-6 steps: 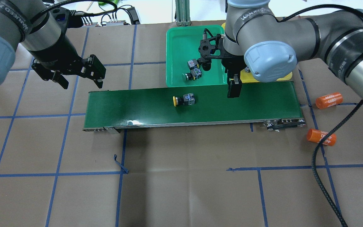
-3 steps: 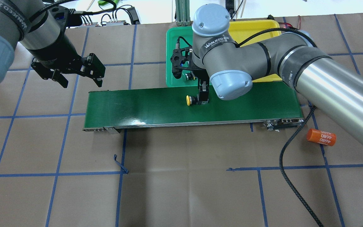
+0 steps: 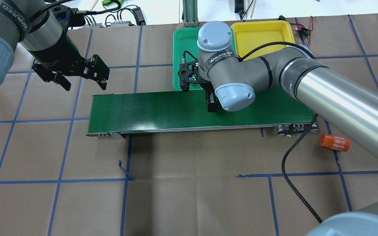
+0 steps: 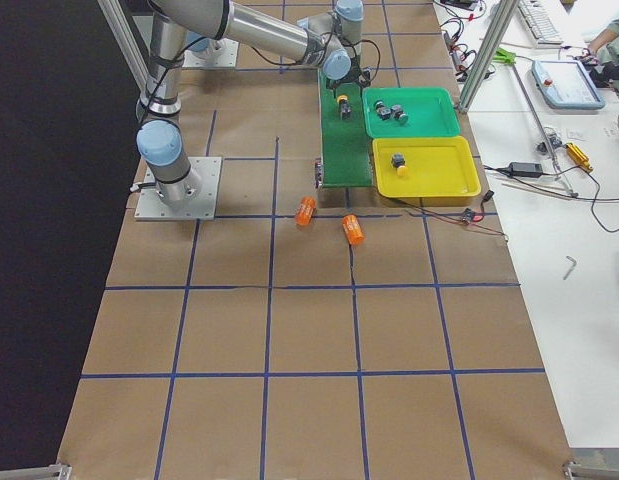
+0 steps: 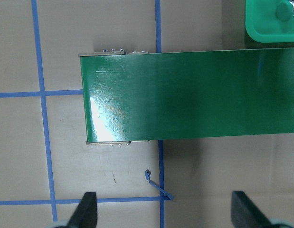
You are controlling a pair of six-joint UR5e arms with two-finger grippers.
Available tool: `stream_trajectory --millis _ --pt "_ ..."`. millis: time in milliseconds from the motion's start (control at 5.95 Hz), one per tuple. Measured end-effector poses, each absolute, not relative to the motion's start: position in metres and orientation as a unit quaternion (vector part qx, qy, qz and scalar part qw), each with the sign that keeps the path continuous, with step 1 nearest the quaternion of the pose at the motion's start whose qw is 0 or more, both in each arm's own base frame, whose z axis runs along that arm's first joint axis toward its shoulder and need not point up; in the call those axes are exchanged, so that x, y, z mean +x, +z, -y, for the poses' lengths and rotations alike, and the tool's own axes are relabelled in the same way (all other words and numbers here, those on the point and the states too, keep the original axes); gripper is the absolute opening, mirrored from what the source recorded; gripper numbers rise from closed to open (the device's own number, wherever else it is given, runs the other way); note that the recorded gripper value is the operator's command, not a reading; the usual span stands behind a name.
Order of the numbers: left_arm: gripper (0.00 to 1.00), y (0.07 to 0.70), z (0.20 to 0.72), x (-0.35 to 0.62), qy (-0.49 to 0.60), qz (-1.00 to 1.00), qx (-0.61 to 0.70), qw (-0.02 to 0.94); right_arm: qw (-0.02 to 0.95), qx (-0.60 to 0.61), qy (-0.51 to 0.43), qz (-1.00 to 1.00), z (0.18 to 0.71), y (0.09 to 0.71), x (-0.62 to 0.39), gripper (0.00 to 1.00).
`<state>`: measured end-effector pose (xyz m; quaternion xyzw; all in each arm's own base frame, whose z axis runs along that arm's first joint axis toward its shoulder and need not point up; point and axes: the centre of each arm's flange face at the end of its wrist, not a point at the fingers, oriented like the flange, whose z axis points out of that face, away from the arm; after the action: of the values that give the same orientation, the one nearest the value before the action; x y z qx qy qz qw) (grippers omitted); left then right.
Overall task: Sort buttons by color to trays
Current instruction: 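Grasp the yellow button from the belt with the right gripper, then drop the yellow button into the yellow tray with the right gripper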
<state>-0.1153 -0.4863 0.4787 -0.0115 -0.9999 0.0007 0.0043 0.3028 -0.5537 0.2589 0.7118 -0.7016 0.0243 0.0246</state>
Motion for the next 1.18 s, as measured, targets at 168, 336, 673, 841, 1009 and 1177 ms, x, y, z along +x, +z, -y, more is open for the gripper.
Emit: stream_trajectory --millis 168,336,673,841,1009,1177 --pt "0.98 0.479 0.486 -0.115 0.0 1.0 -0.011 0.005 0.021 0.708 0.015 0.706 0.557 0.252 0.28 0.91" --pt "0.98 0.479 0.486 -0.115 0.0 1.0 -0.011 0.005 0.018 0.702 0.008 0.712 0.559 0.247 0.258 0.58" --pt "0.98 0.479 0.486 -0.115 0.0 1.0 -0.012 0.005 0.014 0.699 0.0 0.715 0.558 0.246 0.223 0.16" --pt "0.98 0.479 0.486 -0.115 0.001 1.0 -0.012 0.005 0.018 0.701 -0.006 0.713 0.558 0.248 0.208 0.09" --pt "0.98 0.479 0.486 -0.115 0.001 1.0 -0.012 0.005 0.027 0.706 -0.01 0.708 0.56 0.252 0.192 0.08" --pt "0.98 0.48 0.486 -0.115 0.002 1.0 -0.011 0.005 0.037 0.71 -0.006 0.704 0.563 0.265 0.175 0.09"
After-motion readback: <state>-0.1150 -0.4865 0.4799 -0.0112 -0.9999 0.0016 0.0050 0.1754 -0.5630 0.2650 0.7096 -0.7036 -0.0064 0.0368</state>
